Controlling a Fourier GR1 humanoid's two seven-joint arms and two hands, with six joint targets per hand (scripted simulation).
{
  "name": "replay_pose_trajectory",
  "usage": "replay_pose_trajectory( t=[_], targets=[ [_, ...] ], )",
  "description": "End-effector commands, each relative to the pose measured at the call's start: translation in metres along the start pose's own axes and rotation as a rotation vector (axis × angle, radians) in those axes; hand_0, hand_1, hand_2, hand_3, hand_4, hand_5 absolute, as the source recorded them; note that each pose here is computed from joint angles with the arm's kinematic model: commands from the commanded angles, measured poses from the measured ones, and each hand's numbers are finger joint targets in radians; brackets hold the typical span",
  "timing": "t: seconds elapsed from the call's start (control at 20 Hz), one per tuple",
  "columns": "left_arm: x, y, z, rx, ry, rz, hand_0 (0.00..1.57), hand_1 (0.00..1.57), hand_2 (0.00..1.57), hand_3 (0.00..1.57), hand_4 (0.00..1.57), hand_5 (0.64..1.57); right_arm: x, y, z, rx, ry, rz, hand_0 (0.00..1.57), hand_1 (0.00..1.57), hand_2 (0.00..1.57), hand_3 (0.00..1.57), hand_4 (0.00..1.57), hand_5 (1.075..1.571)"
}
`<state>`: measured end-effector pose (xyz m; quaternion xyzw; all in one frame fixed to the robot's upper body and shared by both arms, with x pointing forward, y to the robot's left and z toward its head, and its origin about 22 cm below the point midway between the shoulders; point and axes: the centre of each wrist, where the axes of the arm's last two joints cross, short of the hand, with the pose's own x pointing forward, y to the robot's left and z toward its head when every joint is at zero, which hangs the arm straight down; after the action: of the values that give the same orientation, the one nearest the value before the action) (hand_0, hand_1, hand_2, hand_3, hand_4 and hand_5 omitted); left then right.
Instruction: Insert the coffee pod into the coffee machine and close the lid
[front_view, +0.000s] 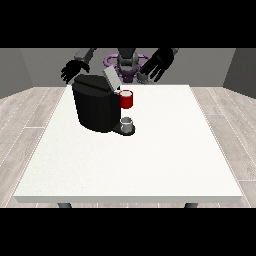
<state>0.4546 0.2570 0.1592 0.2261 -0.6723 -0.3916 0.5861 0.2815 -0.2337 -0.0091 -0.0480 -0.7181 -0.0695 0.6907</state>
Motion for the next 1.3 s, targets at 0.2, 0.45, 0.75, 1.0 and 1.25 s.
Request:
replay_pose_trajectory(
  t=[0.2,0.45,0.75,1.0,1.25],
  targets=[
    [-0.036,-0.092,0.018,0.016,-0.006,0.534,0.0,0.0,0.0,0.0,0.0,1.571,0.002,-0.03,0.003,0.018,0.025,0.091,0.0,0.0,0.0,0.0,0.37,1.571],
    [-0.062,-0.125,0.043,0.011,0.012,0.648,0.0,0.0,0.0,0.0,0.0,1.571,0.016,-0.03,0.0,0.101,0.005,0.072,0.0,0.0,0.0,0.0,0.26,1.571],
    [-0.087,-0.151,0.072,-0.004,0.065,0.788,0.0,0.0,0.0,0.0,0.0,1.571,0.035,-0.051,-0.01,0.128,-0.021,0.103,0.0,0.0,0.0,0.0,0.0,1.571],
    [-0.087,-0.175,0.085,-0.021,0.079,0.855,0.0,0.0,0.0,0.0,0.0,1.571,0.076,-0.016,-0.033,0.203,-0.023,0.132,0.0,0.0,0.0,0.0,0.0,1.571],
    [-0.074,-0.192,0.095,-0.072,0.073,0.934,0.0,0.0,0.0,0.0,0.03,1.571,0.04,-0.011,-0.023,0.204,0.003,0.203,0.0,0.0,0.0,0.0,0.22,1.571]
  ],
)
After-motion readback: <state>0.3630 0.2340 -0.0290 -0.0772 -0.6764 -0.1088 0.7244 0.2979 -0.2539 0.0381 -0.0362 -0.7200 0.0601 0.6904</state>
